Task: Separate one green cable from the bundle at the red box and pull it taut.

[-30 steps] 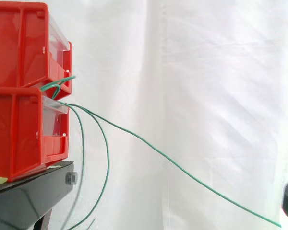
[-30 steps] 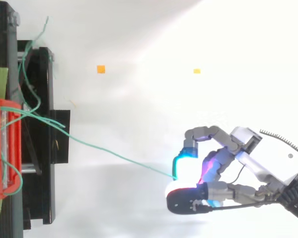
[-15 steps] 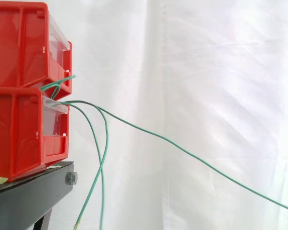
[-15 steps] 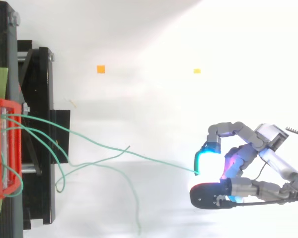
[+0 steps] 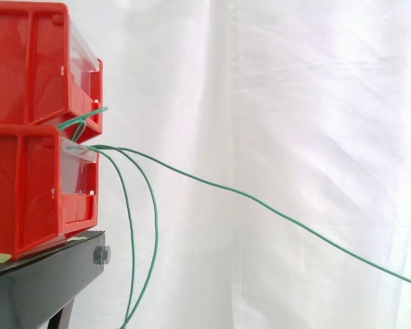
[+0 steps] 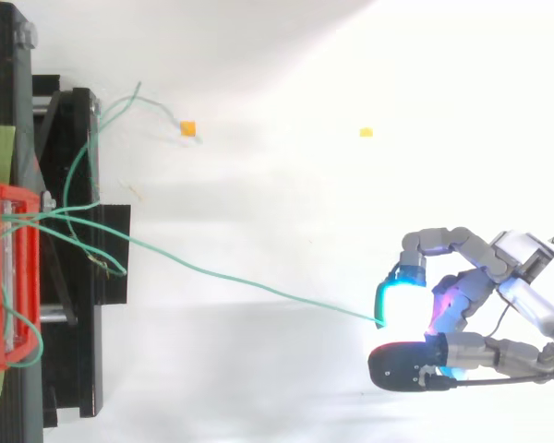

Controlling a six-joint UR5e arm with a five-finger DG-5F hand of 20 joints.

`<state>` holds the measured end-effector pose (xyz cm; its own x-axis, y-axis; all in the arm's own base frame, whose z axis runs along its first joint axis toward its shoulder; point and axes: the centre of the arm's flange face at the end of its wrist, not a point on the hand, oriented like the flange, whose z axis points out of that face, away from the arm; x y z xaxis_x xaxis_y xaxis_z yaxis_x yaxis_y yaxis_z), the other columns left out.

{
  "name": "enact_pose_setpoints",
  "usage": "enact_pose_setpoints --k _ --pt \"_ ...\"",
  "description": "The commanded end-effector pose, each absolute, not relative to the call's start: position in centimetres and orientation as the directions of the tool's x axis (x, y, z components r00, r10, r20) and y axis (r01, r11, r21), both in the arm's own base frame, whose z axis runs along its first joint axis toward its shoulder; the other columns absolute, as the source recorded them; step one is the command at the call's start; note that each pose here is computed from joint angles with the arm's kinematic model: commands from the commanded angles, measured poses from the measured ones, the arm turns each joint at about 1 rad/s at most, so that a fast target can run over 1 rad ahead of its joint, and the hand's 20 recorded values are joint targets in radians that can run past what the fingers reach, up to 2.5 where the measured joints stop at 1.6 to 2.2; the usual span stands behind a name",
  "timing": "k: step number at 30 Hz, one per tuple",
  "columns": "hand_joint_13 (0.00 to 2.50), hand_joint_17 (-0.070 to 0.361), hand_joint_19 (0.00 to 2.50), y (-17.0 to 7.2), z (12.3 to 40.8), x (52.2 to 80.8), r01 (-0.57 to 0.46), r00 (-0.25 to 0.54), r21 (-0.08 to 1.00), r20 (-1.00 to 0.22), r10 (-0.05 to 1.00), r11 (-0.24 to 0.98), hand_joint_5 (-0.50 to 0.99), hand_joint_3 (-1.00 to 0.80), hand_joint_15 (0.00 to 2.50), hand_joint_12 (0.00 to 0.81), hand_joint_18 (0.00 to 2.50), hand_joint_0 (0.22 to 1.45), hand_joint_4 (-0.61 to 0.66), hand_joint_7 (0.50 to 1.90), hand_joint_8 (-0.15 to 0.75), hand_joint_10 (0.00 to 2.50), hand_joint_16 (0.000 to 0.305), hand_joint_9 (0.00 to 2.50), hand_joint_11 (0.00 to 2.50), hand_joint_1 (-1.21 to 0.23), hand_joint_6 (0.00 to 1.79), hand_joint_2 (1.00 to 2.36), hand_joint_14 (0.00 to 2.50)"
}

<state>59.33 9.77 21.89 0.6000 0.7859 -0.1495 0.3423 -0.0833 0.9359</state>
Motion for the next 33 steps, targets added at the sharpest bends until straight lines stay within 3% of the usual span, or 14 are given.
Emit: enact_pose_setpoints --k 1,33 --pt "1.27 0.100 0.81 9.67 21.94 59.16 0.347 0.602 0.934 -0.155 0.783 -0.081 -0.05 -0.37 0.91 0.331 0.93 0.70 0.10 1.42 0.335 0.03 0.044 1.66 1.19 -0.80 0.91 1.01 0.03" --pt "1.25 0.100 0.82 9.79 21.93 59.03 0.350 0.601 0.934 -0.159 0.783 -0.079 -0.05 -0.37 0.91 0.325 0.92 0.70 0.10 1.43 0.328 0.03 0.044 1.63 1.11 -0.80 0.91 1.01 0.03"
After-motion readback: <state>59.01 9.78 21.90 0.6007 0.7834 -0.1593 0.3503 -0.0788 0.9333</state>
